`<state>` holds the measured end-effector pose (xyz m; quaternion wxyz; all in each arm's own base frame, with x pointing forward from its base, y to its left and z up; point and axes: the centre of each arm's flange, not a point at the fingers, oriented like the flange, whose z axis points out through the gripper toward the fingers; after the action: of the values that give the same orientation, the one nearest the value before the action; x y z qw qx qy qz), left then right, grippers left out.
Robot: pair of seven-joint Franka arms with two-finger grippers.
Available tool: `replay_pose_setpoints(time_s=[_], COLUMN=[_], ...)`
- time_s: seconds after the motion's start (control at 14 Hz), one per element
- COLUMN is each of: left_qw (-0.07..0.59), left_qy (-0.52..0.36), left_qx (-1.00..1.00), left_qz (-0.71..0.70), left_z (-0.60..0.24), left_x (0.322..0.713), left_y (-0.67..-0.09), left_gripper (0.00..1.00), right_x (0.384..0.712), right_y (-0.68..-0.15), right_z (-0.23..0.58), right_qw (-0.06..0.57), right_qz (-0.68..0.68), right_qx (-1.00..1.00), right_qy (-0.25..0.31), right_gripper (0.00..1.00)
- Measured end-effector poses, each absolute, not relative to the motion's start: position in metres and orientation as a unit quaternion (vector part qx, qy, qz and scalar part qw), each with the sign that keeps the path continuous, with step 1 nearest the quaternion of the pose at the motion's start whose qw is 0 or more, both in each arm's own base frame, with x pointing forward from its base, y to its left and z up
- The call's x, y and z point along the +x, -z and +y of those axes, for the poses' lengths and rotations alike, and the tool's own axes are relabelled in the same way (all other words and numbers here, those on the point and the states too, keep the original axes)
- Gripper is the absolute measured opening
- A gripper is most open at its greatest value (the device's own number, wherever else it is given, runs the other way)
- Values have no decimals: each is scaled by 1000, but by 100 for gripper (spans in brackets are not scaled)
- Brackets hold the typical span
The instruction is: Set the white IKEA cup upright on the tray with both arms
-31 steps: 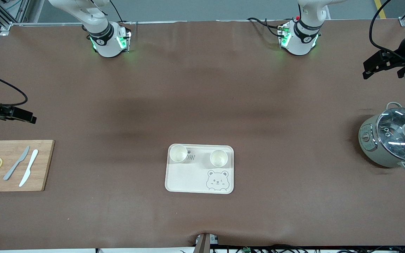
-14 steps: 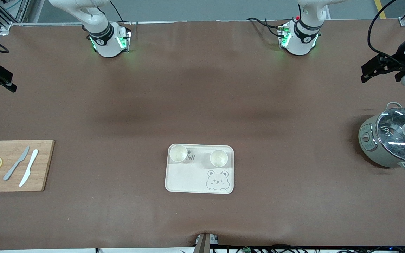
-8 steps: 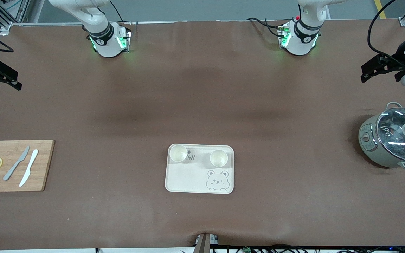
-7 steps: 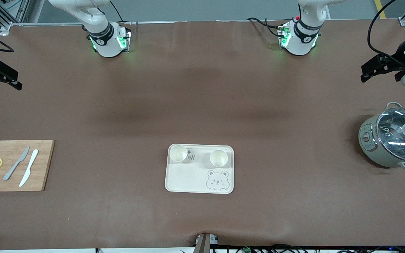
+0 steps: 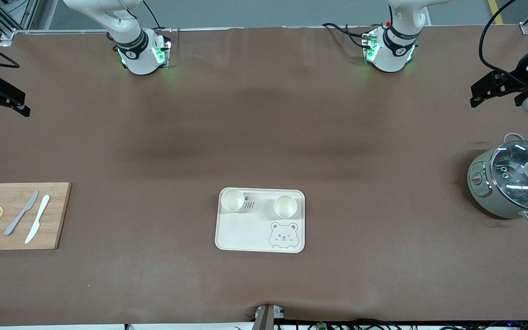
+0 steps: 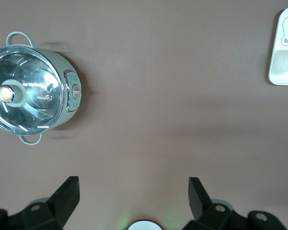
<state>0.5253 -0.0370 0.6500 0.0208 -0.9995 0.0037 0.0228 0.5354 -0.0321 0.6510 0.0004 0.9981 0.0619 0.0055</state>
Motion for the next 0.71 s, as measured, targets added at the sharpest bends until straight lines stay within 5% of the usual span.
replay_pose_setpoints(time_s=[0.71], left_qw=[20], left_qy=[-21], left_qx=[-1000], left_qz=[4], left_z=[-37], left_x=[528], left_y=[-651], left_gripper=[100], right_x=[535], right_y=[-651], right_z=[-32], right_qw=[1], right_qz=[62], right_qx=[998], right_qy=[-5], right_gripper=[100])
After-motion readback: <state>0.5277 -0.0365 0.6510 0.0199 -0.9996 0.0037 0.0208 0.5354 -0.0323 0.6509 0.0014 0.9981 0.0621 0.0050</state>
